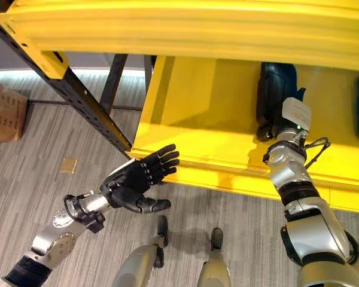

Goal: Move parts from the plastic box to the shelf.

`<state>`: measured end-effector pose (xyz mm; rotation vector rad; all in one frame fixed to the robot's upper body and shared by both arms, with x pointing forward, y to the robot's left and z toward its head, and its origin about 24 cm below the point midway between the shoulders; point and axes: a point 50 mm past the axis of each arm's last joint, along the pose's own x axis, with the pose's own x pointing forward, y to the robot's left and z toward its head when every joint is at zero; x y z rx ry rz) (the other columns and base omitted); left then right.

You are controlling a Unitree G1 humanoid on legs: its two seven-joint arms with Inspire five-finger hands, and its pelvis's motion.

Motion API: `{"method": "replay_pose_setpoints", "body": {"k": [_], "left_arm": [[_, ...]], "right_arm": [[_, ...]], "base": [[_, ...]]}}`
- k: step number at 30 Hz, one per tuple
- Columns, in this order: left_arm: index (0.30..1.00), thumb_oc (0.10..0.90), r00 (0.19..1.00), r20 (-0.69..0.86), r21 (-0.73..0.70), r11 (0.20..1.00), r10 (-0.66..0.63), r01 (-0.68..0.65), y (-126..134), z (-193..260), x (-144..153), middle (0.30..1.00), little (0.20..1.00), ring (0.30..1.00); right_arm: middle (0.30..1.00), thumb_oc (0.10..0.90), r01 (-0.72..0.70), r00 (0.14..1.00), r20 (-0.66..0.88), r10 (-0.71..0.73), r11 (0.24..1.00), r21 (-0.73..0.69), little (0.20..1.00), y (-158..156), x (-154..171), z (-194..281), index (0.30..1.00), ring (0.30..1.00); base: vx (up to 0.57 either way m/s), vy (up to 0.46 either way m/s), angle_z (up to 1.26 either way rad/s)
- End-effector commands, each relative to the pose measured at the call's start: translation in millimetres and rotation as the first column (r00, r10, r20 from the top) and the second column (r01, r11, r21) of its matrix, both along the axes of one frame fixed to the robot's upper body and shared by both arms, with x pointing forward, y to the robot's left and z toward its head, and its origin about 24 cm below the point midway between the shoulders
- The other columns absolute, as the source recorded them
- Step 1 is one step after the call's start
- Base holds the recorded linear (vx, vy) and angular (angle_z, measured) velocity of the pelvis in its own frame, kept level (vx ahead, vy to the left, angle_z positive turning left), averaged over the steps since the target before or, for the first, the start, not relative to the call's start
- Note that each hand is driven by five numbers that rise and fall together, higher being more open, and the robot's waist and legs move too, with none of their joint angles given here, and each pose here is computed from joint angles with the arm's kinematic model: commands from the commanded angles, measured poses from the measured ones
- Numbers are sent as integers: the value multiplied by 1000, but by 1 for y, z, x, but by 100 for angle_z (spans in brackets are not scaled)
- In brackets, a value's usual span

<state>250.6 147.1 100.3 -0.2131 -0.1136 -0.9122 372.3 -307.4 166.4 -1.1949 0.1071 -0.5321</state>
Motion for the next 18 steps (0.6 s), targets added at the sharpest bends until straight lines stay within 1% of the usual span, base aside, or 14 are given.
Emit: {"method": "replay_pose_setpoints", "body": {"k": [1, 3, 6, 8, 9, 11, 14, 15, 16, 18], "left_arm": [[1000, 900, 976, 203, -104, 989, -79, 102, -11, 41, -9, 1000, 1000, 1000], [1000, 900, 976, 201, -103, 989, -81, 104, -10, 40, -9, 1000, 1000, 1000], [1000, 900, 974, 209, -89, 990, -92, 113, -10, 37, -10, 1000, 1000, 1000], [1000, 900, 975, 200, -89, 989, -99, 119, -9, 36, -11, 1000, 1000, 1000], [1000, 900, 975, 198, -89, 989, -101, 121, -8, 36, -12, 1000, 1000, 1000], [1000, 900, 975, 191, -81, 988, -111, 128, -9, 35, -11, 1000, 1000, 1000], [1000, 900, 973, 189, -72, 986, -135, 151, -12, 34, -12, 1000, 1000, 1000], [1000, 900, 972, 188, -69, 986, -139, 154, -13, 33, -12, 1000, 1000, 1000], [1000, 900, 972, 189, -68, 986, -139, 154, -12, 32, -13, 1000, 1000, 1000], [1000, 900, 972, 188, -69, 985, -142, 157, -12, 32, -14, 1000, 1000, 1000]], "right_arm": [[1000, 900, 23, 996, -83, -29, 997, -80, 1000, -8, 0, -4, 1000, 1000], [1000, 900, -15, 994, -105, 2, 992, -122, 1000, -4, 1, -4, 1000, 1000], [1000, 900, -94, 982, -179, 58, 976, -198, 1000, 4, 3, -6, 1000, 1000], [1000, 900, -123, 973, -218, 75, 969, -215, 1000, 6, 2, -9, 1000, 1000], [1000, 900, -129, 969, -234, 79, 970, -207, 1000, 7, 1, -15, 1000, 1000], [1000, 900, -166, 969, -201, 143, 981, -102, 1000, 15, 2, -18, 1000, 1000], [1000, 900, -217, 962, -198, 186, 965, -145, 1000, 25, 5, -15, 1000, 1000], [1000, 900, -219, 963, -196, 187, 963, -159, 1000, 25, 4, -13, 1000, 1000], [1000, 900, -225, 958, -234, 168, 944, -240, 1000, 22, 2, -12, 1000, 1000], [1000, 900, -215, 955, -255, 149, 943, -254, 1000, 19, 0, -14, 1000, 1000]], "base": [[10, -10, 17], [12, -8, 0], [15, -7, -6], [0, 0, 0], [0, 0, 0], [0, 0, 0], [0, 0, 0], [0, 0, 0], [0, 0, 0], [0, 0, 0]]}}
